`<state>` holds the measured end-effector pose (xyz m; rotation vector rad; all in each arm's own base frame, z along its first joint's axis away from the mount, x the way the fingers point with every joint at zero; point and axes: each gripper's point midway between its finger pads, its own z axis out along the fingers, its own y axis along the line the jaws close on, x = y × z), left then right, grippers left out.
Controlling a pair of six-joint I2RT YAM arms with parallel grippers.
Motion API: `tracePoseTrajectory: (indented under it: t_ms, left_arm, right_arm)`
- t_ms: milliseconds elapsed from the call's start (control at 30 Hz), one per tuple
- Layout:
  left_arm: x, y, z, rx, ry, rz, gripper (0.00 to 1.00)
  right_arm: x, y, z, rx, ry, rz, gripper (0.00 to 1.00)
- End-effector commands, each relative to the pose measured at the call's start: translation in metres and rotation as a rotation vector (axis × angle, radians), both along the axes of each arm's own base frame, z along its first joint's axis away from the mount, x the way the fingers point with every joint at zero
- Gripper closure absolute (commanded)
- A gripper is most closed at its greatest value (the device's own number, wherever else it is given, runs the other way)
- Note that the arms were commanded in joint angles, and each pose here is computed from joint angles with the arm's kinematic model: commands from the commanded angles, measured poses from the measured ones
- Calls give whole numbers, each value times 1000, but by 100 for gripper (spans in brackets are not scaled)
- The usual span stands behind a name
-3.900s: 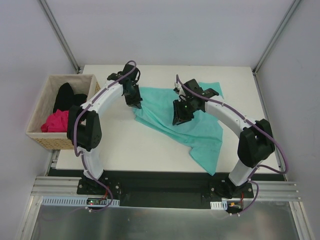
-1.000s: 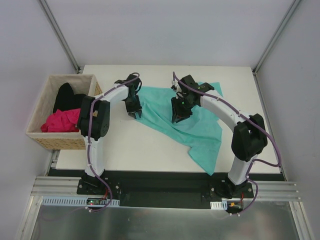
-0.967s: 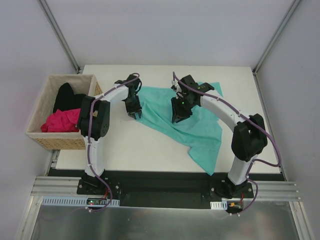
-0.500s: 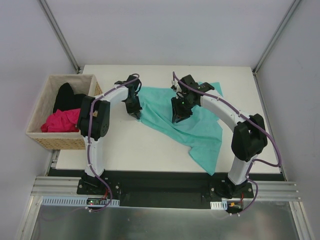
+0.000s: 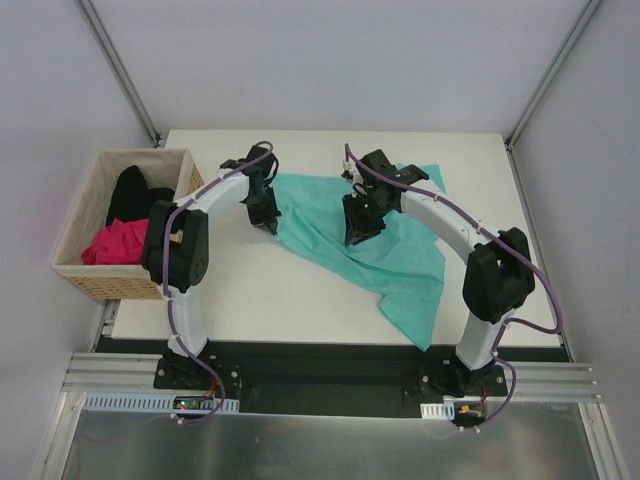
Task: Fold and stack the t-shirts
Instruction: Flatten out the tshirt
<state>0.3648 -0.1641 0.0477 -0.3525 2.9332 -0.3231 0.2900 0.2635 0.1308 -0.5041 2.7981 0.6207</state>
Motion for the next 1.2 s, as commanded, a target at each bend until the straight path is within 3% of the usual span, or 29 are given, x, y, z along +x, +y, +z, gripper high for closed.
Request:
tracePoseTrajectory:
  t_ms: [0, 300, 1167]
  left_arm:
    - [-4, 8, 53, -4, -96, 39, 100]
    - [-32, 20, 83, 10, -109, 65, 100]
    - [-147, 25, 59, 197, 150, -2, 100]
  right_arm:
    - [14, -9, 12, -13, -73, -2, 72]
    - [31, -15, 16, 24, -97, -9, 72]
    - [30, -17, 24, 91, -109, -19, 72]
